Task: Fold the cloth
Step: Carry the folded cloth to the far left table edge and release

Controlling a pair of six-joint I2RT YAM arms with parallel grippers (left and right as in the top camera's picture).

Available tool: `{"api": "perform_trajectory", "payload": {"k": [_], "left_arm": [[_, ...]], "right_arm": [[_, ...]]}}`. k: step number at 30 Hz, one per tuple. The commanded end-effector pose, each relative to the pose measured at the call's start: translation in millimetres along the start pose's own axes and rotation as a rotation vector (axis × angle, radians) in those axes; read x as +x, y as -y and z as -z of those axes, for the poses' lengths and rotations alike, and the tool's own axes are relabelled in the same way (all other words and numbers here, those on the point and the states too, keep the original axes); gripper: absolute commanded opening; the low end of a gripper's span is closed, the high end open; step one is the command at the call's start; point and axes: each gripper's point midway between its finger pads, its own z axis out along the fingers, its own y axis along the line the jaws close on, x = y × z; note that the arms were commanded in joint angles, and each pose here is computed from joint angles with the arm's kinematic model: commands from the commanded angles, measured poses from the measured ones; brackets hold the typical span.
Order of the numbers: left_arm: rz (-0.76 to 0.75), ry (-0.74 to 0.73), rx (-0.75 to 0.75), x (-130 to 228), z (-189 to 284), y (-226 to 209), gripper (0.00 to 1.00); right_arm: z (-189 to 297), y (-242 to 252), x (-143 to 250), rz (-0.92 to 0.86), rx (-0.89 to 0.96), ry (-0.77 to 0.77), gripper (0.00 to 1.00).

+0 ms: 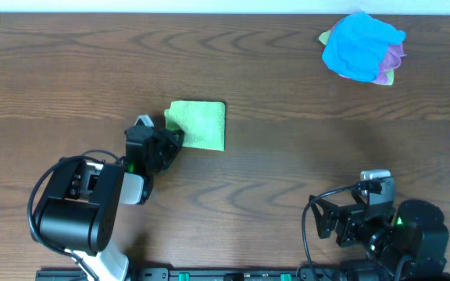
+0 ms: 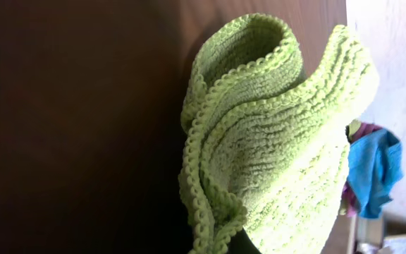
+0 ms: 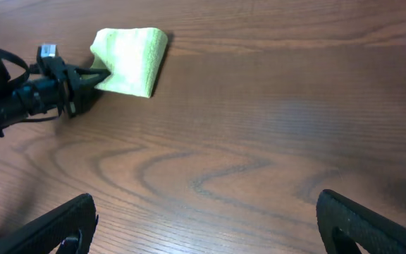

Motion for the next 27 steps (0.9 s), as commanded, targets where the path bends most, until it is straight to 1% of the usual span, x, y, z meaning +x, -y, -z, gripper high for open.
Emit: {"api": "perform_trajectory", "payload": {"k": [1, 4, 8, 14, 18, 19, 21, 27], "left_arm": [[-0.110, -0.043, -0.007, 3, -9, -1, 0.06], [-0.122, -0.053, 0.041, -9, -11, 31, 0.06], [-0.138, -0.041, 0.027, -37, -8, 66, 0.06], [-0.167, 0.003, -0.022, -105, 8, 129, 0.06], [-0.204, 0.082, -0.011, -157, 26, 169, 0.06], [-0.200, 0.113, -0.003, -177, 30, 180, 0.06], [-0.197, 0.132, 0.013, -197, 28, 189, 0.06], [-0.199, 0.124, 0.043, -226, -6, 197, 0.06]], "right_arm": [[0, 1, 1, -0.018, 0.003, 0.002, 0.99], [0, 1, 1, -0.018, 0.003, 0.003, 0.99], [0, 1, 1, -0.018, 0.003, 0.002, 0.99], [0, 1, 1, -0.018, 0.003, 0.002, 0.99], [0, 1, 1, -0.018, 0.003, 0.002, 0.99], [0, 1, 1, -0.018, 0.003, 0.002, 0.99], [0, 1, 1, -0.018, 0.003, 0.002, 0.99], [0, 1, 1, -0.018, 0.003, 0.003, 0.99]]}}
